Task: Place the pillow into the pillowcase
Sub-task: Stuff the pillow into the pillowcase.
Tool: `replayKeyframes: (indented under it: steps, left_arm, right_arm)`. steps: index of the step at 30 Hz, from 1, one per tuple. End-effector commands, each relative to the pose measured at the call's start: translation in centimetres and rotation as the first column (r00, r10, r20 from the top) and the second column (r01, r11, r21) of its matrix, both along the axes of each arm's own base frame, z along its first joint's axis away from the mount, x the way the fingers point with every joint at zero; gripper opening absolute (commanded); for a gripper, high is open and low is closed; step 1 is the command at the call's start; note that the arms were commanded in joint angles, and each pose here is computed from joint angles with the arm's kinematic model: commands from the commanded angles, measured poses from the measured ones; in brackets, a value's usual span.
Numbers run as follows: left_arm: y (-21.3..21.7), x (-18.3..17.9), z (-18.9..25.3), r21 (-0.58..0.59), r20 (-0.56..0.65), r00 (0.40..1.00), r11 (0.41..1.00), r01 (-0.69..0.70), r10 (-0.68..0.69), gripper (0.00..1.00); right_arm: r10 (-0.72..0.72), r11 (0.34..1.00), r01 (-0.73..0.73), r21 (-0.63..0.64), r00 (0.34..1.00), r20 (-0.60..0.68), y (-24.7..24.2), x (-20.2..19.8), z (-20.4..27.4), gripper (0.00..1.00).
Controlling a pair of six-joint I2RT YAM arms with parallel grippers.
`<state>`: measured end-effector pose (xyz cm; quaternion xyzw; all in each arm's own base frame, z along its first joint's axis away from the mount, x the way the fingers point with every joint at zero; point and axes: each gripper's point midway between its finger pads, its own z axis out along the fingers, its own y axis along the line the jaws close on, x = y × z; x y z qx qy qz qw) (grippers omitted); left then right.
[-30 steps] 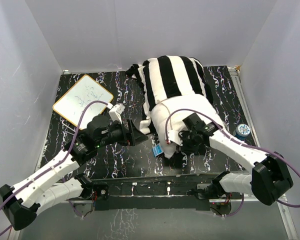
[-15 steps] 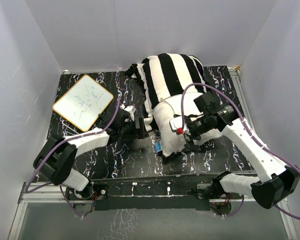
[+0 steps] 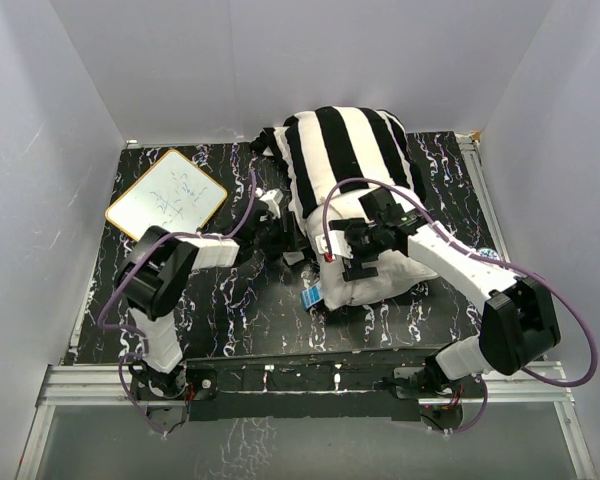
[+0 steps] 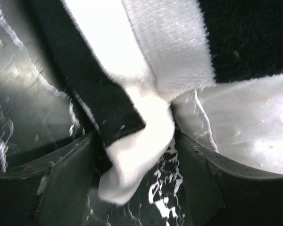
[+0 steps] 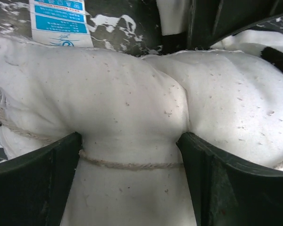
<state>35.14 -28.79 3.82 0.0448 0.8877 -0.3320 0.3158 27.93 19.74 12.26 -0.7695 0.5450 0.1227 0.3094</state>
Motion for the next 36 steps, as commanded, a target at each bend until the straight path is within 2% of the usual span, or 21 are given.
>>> replayKeyframes:
  steps: [1, 2, 3, 5, 6, 8, 9, 12, 16, 20, 23, 25, 26, 27, 28, 29, 31, 32, 34, 35, 36]
  left_arm:
    - [-1.9, -0.2, -2.9, -0.064, -0.074, 0.993, 0.994, 0.091, -0.096, 0.49]
    - [-2.5, -0.2, -3.1, -0.101, -0.095, 0.989, 0.989, 0.107, -0.116, 0.14]
    - [-3.0, -0.3, -3.0, -0.145, -0.107, 0.985, 0.982, 0.12, -0.136, 0.0]
    - [-4.0, -0.5, -1.2, -0.235, -0.091, 0.982, 0.961, 0.143, -0.168, 0.0]
    - [-4.4, -0.9, 0.1, -0.271, -0.078, 0.98, 0.949, 0.158, -0.186, 0.0]
    - [-5.0, -2.7, 4.3, -0.332, -0.038, 0.97, 0.919, 0.214, -0.24, 0.0]
    - [-5.4, -4.2, 6.5, -0.348, -0.015, 0.959, 0.901, 0.26, -0.283, 0.0]
    - [-5.9, -9.8, 12.2, -0.361, 0.026, 0.913, 0.848, 0.387, -0.406, 0.0]
    - [-6.5, -17.6, 16.5, -0.407, 0.011, 0.851, 0.775, 0.484, -0.525, 0.0]
    - [-6.9, -22.6, 18.5, -0.492, -0.006, 0.811, 0.708, 0.507, -0.585, 0.0]
    - [-6.4, -23.7, 18.0, -0.533, -0.029, 0.813, 0.697, 0.48, -0.582, 0.0]
    - [-6.1, -23.8, 16.7, -0.55, -0.057, 0.826, 0.708, 0.443, -0.561, 0.0]
    - [-6.1, -23.7, 15.7, -0.547, -0.081, 0.83, 0.721, 0.426, -0.552, 0.0]
    - [-6.0, -23.4, 14.4, -0.537, -0.109, 0.838, 0.741, 0.403, -0.534, 0.0]
    - [-5.9, -22.7, 13.0, -0.523, -0.14, 0.852, 0.769, 0.368, -0.504, 0.0]
    - [-5.7, -22.0, 11.4, -0.504, -0.172, 0.864, 0.796, 0.336, -0.474, 0.0]
    - [-5.2, -20.9, 8.7, -0.469, -0.228, 0.877, 0.837, 0.282, -0.423, 0.0]
    - [-4.9, -20.4, 7.7, -0.462, -0.253, 0.88, 0.85, 0.255, -0.401, 0.0]
    - [-4.7, -20.1, 6.7, -0.462, -0.274, 0.877, 0.854, 0.239, -0.394, 0.0]
    - [-4.6, -20.0, 6.3, -0.455, -0.287, 0.876, 0.86, 0.233, -0.389, 0.0]
    - [-4.4, -20.0, 6.0, -0.444, -0.293, 0.875, 0.866, 0.231, -0.384, 0.05]
  right_arm:
    - [-0.081, 0.996, 0.088, -0.019, 0.969, 0.234, -0.8, 5.0, 1.6, 0.83]
    - [-0.098, 0.994, 0.105, -0.018, 0.966, 0.24, -0.9, 5.3, 1.4, 0.75]
    - [-0.125, 0.991, 0.131, -0.01, 0.96, 0.251, -1.0, 5.8, 1.3, 0.67]
    - [-0.231, 0.972, 0.236, 0.02, 0.929, 0.289, -1.4, 7.7, 1.4, 0.51]
    - [-0.297, 0.953, 0.299, 0.041, 0.902, 0.314, -1.9, 9.1, 1.6, 0.39]
    - [-0.441, 0.895, 0.429, 0.12, 0.818, 0.37, -2.6, 12.6, 3.2, 0.18]
    - [-0.516, 0.854, 0.491, 0.17, 0.758, 0.4, -3.3, 14.6, 4.6, 0.12]
    - [-0.679, 0.731, 0.602, 0.321, 0.597, 0.427, -5.3, 20.2, 8.7, 0.08]
    - [-0.747, 0.653, 0.682, 0.33, 0.506, 0.431, -7.1, 23.9, 8.4, 0.08]
    - [-0.768, 0.626, 0.718, 0.303, 0.503, 0.395, -7.2, 24.0, 4.7, 0.08]
    - [-0.795, 0.6, 0.742, 0.299, 0.512, 0.327, -7.3, 23.3, 2.8, 0.08]
    - [-0.797, 0.604, 0.735, 0.308, 0.555, 0.237, -6.4, 22.0, 1.4, 0.08]
    - [-0.784, 0.617, 0.72, 0.318, 0.599, 0.162, -5.5, 21.1, 1.0, 0.08]
    - [-0.718, 0.662, 0.672, 0.332, 0.696, 0.021, -3.2, 19.2, 0.2, 0.1]
    - [-0.636, 0.708, 0.627, 0.327, 0.766, -0.093, -1.8, 17.0, -0.1, 0.17]
    - [-0.512, 0.767, 0.545, 0.337, 0.838, -0.19, 0.1, 14.3, 0.2, 0.34]
    - [-0.314, 0.847, 0.418, 0.329, 0.892, -0.324, 1.8, 9.0, 0.6, 0.6]
    - [-0.252, 0.86, 0.37, 0.352, 0.907, -0.338, 2.0, 7.2, 1.9, 0.7]
    - [-0.19, 0.873, 0.308, 0.378, 0.929, -0.318, 1.7, 4.8, 4.1, 0.82]
    - [-0.169, 0.877, 0.279, 0.391, 0.941, -0.292, 1.4, 3.8, 5.2, 0.87]
    - [-0.158, 0.88, 0.253, 0.403, 0.954, -0.256, 0.9, 3.1, 6.5, 0.89]
